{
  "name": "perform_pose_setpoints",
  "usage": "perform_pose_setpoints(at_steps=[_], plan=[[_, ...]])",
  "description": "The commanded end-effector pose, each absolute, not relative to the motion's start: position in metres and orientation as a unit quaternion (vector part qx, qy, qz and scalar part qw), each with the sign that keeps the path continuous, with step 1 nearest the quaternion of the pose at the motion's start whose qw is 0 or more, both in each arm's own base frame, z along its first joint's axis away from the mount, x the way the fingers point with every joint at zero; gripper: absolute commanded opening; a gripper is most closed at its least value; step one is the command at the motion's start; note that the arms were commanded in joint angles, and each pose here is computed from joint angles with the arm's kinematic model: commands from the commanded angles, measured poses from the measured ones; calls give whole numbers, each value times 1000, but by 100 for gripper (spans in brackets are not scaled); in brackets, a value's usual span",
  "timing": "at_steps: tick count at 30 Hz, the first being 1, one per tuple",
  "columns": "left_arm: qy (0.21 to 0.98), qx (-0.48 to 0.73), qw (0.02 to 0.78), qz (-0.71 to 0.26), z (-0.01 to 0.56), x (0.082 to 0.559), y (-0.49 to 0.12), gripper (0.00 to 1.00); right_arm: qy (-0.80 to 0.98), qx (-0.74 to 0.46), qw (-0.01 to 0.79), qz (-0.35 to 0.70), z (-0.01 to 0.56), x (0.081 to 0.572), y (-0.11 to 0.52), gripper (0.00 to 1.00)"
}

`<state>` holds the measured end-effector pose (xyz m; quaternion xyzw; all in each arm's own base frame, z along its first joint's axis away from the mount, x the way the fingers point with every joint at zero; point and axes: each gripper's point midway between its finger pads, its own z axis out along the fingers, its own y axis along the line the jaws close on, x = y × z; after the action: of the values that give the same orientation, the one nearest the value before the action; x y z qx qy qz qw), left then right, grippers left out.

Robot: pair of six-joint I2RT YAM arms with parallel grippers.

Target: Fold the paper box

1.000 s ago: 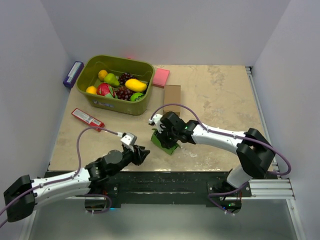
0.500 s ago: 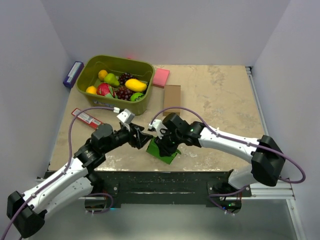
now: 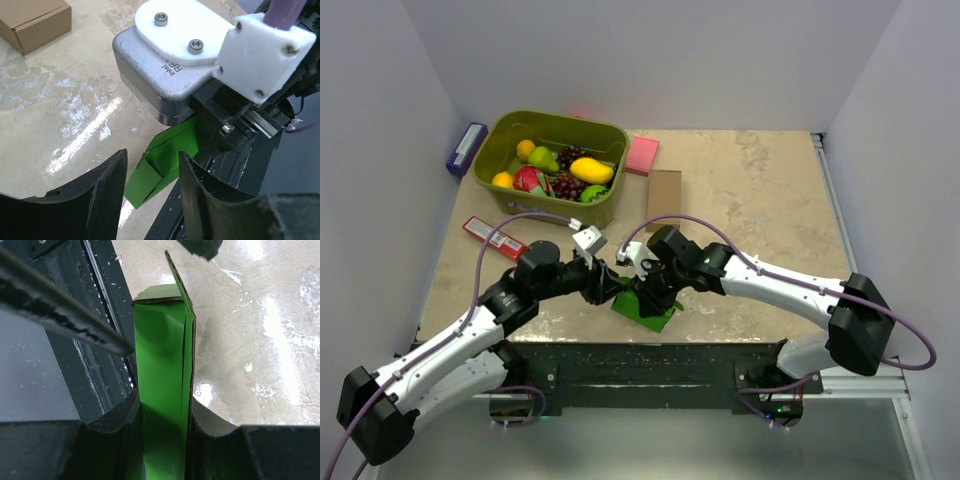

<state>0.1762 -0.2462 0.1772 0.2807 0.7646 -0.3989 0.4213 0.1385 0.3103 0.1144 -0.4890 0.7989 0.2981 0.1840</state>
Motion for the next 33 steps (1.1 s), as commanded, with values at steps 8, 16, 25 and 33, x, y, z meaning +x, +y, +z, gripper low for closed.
perform_pose_setpoints(at_steps=[8,16,25,33], plan=[[734,298,451,-411,197,183,-254,39,785,-501,190,312,124,137,318,0],[727,306,446,-423,196,183,-261,23,787,-502,186,305,120,138,317,0],[736,308,436,-417,189,180,-262,11,788,-502,189,301,120,139,317,0],[751,321,422,-393,175,170,-267,0,809,-478,242,243,122,166,310,0]])
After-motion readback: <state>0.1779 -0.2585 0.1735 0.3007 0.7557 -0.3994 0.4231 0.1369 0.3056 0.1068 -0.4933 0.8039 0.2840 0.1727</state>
